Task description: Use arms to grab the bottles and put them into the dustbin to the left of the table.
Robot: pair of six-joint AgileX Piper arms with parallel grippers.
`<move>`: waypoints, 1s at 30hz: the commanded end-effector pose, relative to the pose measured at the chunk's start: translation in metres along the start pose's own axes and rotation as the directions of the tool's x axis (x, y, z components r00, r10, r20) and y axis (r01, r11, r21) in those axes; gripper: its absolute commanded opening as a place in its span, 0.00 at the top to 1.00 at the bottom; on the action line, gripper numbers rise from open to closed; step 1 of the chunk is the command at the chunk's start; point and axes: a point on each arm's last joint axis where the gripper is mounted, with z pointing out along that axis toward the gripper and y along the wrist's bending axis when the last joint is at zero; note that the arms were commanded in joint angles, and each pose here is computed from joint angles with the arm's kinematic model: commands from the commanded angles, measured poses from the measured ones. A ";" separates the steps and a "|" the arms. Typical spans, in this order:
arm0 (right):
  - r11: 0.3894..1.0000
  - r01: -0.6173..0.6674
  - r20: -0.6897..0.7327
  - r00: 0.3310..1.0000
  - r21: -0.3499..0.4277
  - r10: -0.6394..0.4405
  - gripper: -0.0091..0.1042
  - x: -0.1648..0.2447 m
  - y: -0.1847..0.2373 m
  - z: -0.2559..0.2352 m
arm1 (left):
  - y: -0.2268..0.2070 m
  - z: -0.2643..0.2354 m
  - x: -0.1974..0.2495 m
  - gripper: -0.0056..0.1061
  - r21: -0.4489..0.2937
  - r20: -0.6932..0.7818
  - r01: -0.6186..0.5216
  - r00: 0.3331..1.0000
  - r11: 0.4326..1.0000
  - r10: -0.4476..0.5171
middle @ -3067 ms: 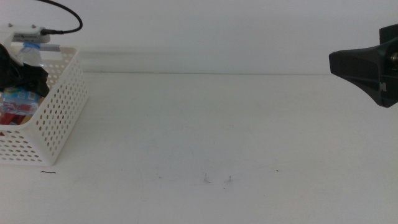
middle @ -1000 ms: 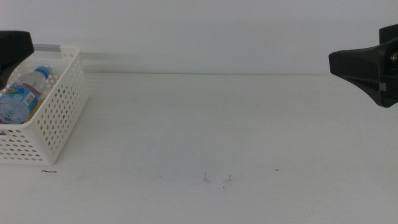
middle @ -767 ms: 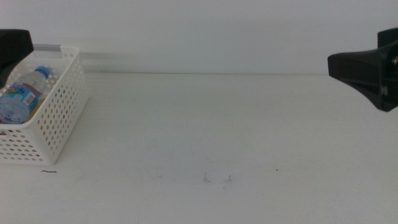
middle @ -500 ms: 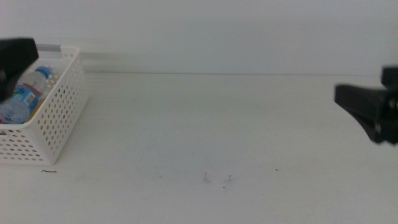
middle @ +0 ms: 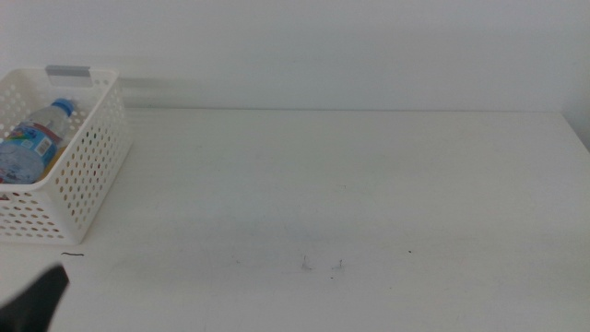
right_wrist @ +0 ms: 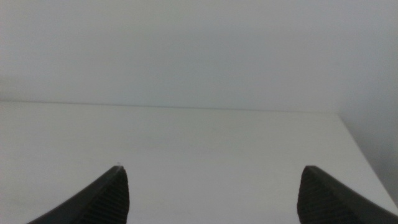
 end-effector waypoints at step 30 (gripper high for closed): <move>0.997 0.056 -0.050 0.997 0.059 -0.053 0.14 0.026 -0.004 -0.011 | 0.017 0.009 0.062 0.11 -0.170 0.033 -0.027 0.999 0.985 0.033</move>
